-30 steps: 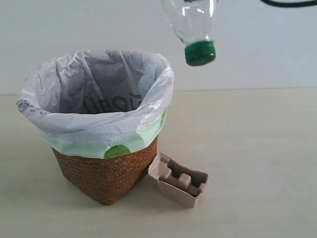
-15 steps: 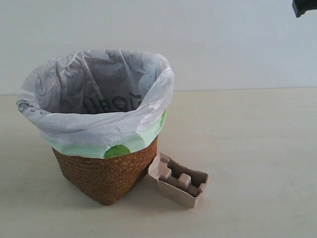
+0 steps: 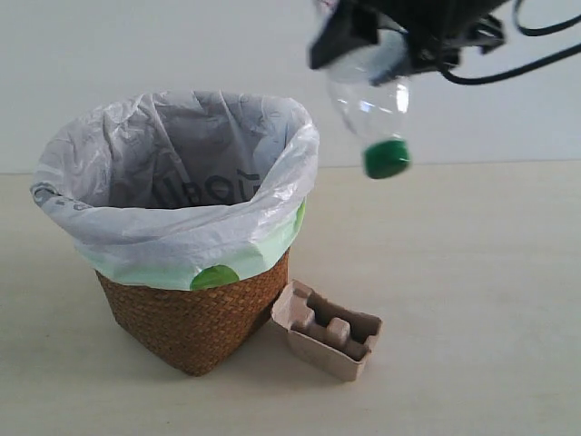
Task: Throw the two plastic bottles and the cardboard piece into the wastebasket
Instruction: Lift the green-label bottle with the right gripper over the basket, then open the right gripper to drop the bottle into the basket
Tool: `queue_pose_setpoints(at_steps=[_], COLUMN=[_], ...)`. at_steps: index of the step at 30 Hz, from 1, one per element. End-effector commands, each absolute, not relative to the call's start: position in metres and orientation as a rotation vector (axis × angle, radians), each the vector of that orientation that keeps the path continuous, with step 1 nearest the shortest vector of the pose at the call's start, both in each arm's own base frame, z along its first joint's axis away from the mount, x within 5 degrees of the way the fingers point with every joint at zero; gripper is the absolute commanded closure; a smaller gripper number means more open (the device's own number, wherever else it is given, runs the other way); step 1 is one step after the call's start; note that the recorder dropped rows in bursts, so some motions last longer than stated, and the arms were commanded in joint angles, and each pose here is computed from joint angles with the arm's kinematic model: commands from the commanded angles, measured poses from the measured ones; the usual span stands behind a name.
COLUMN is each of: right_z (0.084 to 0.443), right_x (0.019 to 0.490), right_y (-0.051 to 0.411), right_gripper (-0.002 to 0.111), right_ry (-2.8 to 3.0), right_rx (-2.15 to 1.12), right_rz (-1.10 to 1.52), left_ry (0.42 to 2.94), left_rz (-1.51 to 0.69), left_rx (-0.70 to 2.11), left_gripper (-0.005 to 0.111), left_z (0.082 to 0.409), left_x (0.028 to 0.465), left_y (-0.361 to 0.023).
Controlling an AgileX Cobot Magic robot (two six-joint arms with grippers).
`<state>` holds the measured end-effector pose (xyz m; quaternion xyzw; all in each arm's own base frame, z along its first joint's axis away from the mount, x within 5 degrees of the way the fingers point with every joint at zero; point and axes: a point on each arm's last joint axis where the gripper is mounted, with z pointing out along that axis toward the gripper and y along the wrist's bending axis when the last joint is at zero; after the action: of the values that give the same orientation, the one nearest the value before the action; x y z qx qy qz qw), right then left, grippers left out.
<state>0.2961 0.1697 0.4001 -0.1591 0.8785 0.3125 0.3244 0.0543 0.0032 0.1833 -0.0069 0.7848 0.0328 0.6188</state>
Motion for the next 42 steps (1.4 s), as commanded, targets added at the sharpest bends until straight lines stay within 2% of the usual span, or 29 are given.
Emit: queue_pose_setpoints(at_steps=[1,4,7,10,15,19,22,25,28,29,31,32,34,35,36,37,38,39,42], right_z=[0.425,0.42,0.409,0.397,0.39,0.392,0.391,0.39,0.4,0.411,0.434,0.445,0.459,0.465,0.467,0.467,0.464,0.46,0.445], right_x=[0.286,0.288,0.295,0.304,0.31,0.307,0.308,0.31,0.31,0.305,0.295,0.291,0.287,0.286,0.288,0.29,0.291,0.293,0.299], right_y=[0.187,0.184,0.173,0.151,0.101,0.084,0.088,0.109,0.148,0.166,0.186,0.191,0.194,0.193,0.193,0.192,0.192,0.191,0.19], right_gripper=[0.108,0.108,0.108,0.108,0.108,0.108,0.108,0.108,0.108,0.108,0.107,0.102,0.082,0.064,0.037,0.021,0.011,0.007,0.01], right_ry=[2.073,2.108,2.216,2.337,2.419,2.427,2.423,2.408,2.272,2.17,1.935,1.828,1.695,1.678,1.689,1.706,1.75,1.8,1.924], right_rx=[-0.488,-0.507,-0.448,-0.323,-0.088,-0.04,-0.05,-0.139,-0.287,-0.359,-0.448,-0.442,-0.452,-0.436,-0.404,-0.364,-0.299,-0.274,-0.268], right_rz=[1.137,1.05,0.841,0.514,-0.177,-0.425,-0.365,-0.087,0.448,0.724,1.082,1.235,1.341,1.361,1.369,1.372,1.395,1.375,1.258], left_ry=[1.791,1.791,1.791,1.791,1.791,1.791,1.791,1.791,1.791,1.791,1.791,1.791,1.791,1.791,1.791,1.791,1.791,1.791,1.791], left_rz=[0.063,0.063,0.063,0.063,0.063,0.063,0.063,0.063,0.063,0.063,0.063,0.063,0.063,0.063,0.063,0.063,0.063,0.063,0.063], left_rx=[-0.018,-0.018,-0.018,-0.018,-0.018,-0.018,-0.018,-0.018,-0.018,-0.018,-0.018,-0.018,-0.018,-0.018,-0.018,-0.018,-0.018,-0.018,-0.018], left_gripper=[-0.001,-0.001,-0.001,-0.001,-0.001,-0.001,-0.001,-0.001,-0.001,-0.001,-0.001,-0.001,-0.001,-0.001,-0.001,-0.001,-0.001,-0.001,-0.001], left_z=[0.185,0.185,0.185,0.185,0.185,0.185,0.185,0.185,0.185,0.185,0.185,0.185,0.185,0.185,0.185,0.185,0.185,0.185,0.185], left_x=[0.054,0.054,0.054,0.054,0.054,0.054,0.054,0.054,0.054,0.054,0.054,0.054,0.054,0.054,0.054,0.054,0.054,0.054,0.054], left_y=[0.003,0.003,0.003,0.003,0.003,0.003,0.003,0.003,0.003,0.003,0.003,0.003,0.003,0.003,0.003,0.003,0.003,0.003,0.003])
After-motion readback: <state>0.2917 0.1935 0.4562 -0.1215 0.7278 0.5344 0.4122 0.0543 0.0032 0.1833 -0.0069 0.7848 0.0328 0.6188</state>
